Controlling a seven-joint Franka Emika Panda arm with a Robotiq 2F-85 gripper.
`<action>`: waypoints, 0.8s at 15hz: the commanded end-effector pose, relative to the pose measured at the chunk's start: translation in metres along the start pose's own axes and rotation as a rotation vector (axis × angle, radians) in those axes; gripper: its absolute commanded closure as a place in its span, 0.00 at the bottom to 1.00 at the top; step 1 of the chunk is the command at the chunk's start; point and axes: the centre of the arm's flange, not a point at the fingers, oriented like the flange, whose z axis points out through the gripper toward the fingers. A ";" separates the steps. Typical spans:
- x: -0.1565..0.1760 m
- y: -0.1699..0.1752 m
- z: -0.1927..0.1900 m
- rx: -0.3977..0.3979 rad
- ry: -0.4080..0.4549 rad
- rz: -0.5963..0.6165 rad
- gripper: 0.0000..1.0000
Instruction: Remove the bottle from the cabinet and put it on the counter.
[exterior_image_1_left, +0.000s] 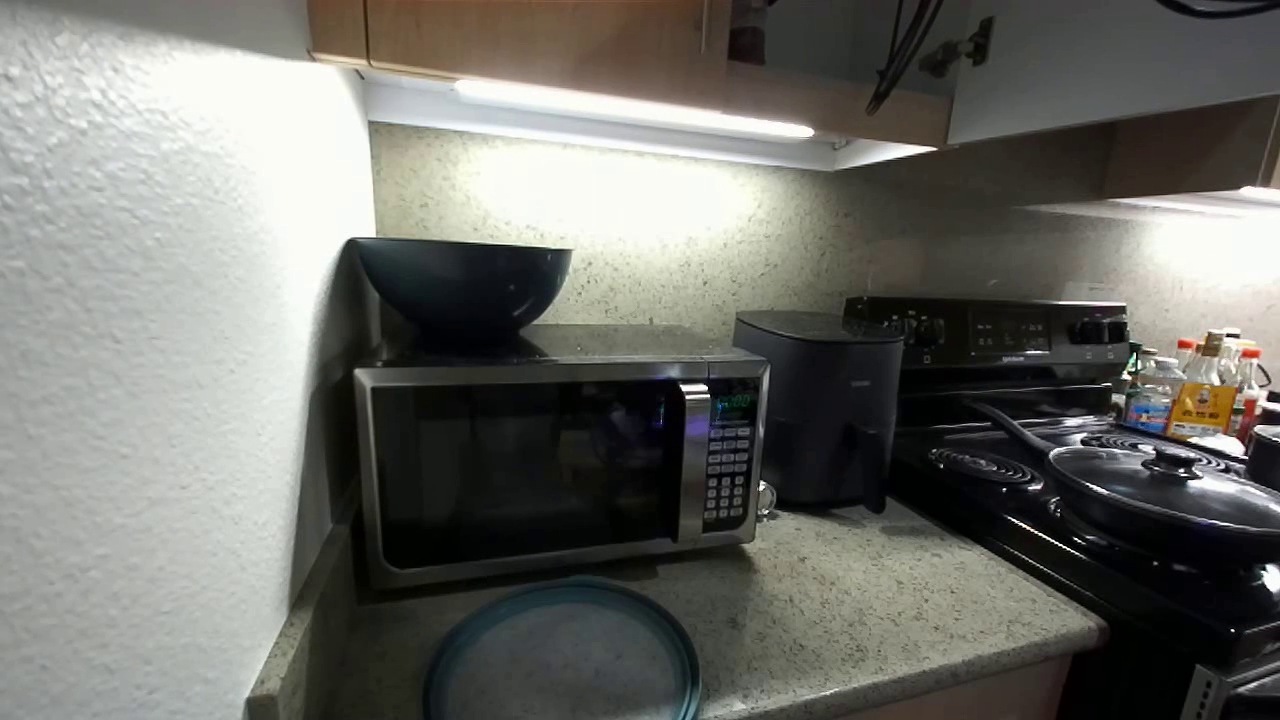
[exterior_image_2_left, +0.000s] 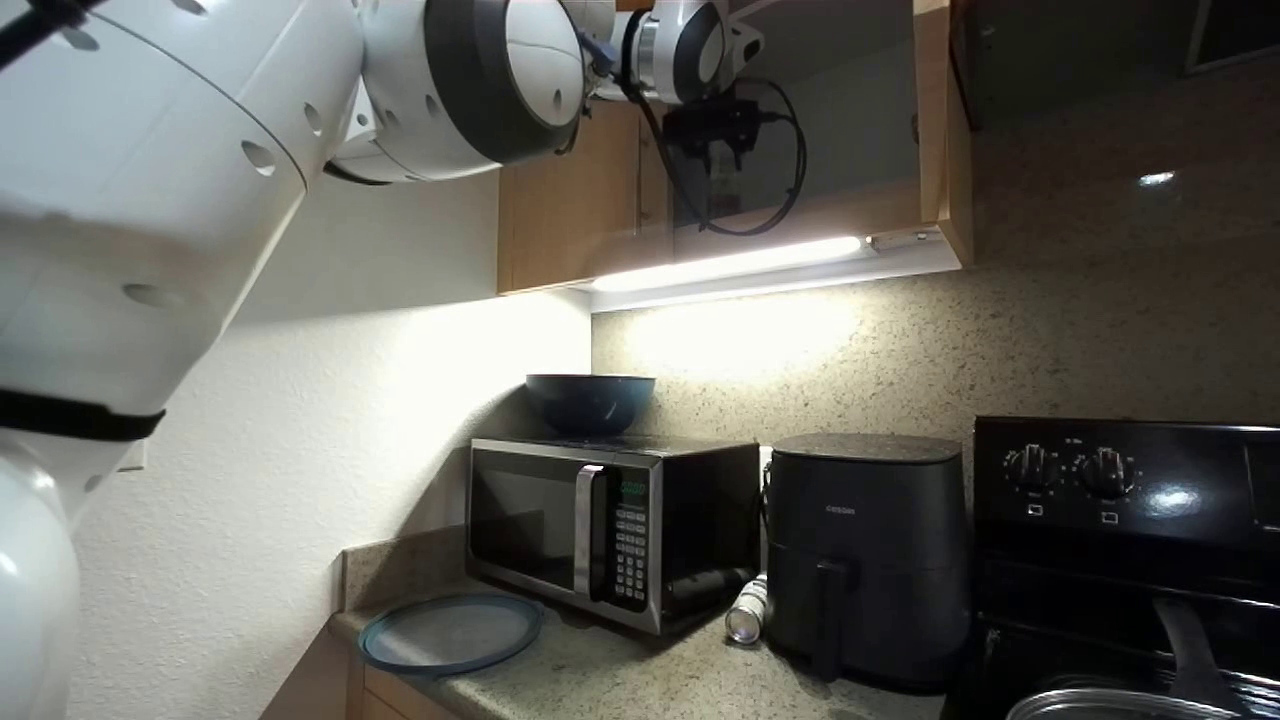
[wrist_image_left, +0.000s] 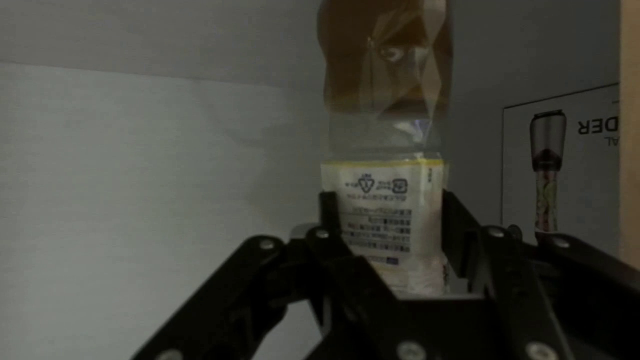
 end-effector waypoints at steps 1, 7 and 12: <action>0.004 0.006 -0.005 0.034 0.028 -0.024 0.78; 0.002 -0.007 -0.036 -0.049 -0.022 -0.021 0.80; -0.002 -0.028 -0.101 -0.177 -0.102 0.098 0.80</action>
